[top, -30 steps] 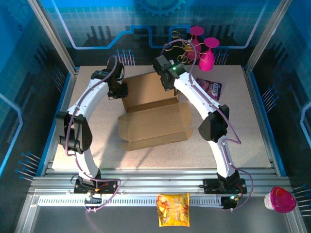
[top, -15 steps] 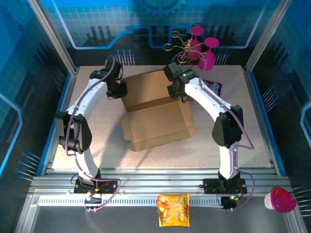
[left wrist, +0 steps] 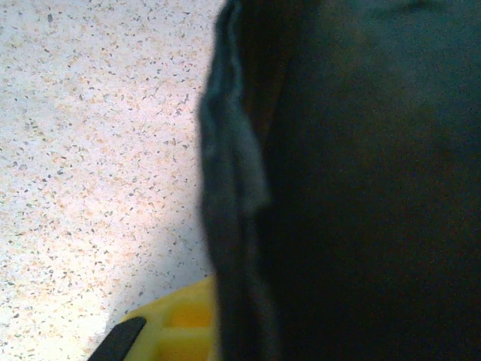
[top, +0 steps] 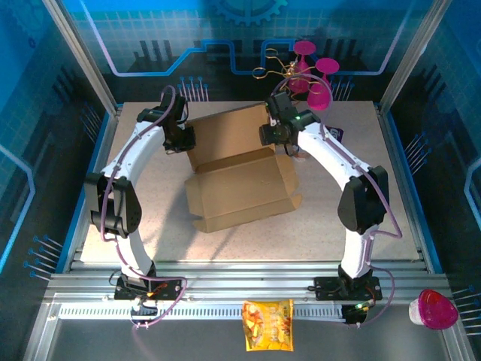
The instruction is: Fold the paper box
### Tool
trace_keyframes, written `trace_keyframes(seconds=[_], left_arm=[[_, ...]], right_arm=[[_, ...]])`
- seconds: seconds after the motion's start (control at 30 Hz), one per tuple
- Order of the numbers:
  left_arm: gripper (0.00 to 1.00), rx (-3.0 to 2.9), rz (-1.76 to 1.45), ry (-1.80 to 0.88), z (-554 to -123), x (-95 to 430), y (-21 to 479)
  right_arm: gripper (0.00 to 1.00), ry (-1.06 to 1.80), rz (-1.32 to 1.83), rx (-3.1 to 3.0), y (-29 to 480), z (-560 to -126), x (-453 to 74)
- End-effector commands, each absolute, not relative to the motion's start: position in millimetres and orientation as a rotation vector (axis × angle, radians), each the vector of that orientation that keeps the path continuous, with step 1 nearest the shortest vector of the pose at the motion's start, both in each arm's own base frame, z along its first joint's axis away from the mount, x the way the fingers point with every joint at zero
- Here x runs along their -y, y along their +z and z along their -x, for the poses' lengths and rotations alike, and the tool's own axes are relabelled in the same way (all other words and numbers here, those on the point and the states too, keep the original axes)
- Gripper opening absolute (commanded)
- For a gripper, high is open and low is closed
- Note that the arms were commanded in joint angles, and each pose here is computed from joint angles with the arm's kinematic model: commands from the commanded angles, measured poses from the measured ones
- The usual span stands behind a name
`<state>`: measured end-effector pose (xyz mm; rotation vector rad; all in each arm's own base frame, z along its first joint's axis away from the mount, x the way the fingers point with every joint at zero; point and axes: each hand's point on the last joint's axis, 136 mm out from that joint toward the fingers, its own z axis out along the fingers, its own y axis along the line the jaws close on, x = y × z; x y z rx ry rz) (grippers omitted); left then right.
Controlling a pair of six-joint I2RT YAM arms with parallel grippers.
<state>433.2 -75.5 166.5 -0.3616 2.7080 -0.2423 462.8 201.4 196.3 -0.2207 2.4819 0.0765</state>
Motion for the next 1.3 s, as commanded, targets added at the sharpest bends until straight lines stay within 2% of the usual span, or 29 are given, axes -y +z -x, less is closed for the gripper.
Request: trace_keyframes(seconds=[0.0,0.1,0.17,0.57,0.73,0.9,1.27], left_arm=[[0.0,-2.693,0.355,-0.286,-432,80,178],[0.0,-2.693,0.354,-0.285,-432,79,178],[0.0,-2.692,0.353,-0.288,-433,79,179],[0.0,-2.694,0.352,-0.288,-435,79,179],[0.0,-2.694,0.349,-0.294,-436,80,179],[0.0,-2.702,0.345,-0.322,-435,84,179],[0.0,-2.723,0.329,-0.339,-425,96,179]], right_arm=[[0.56,0.15,0.218,-2.423,218,-477,-204],[0.49,0.147,0.221,-2.445,211,-481,-206],[0.41,0.128,0.212,-2.454,207,-484,-205],[0.38,-0.04,0.195,-2.467,200,-492,-200],[0.15,-0.075,0.184,-2.437,207,-492,-198],[0.0,-0.075,0.165,-2.375,227,-486,-196],[0.0,-0.213,0.089,-2.336,243,-459,-171]])
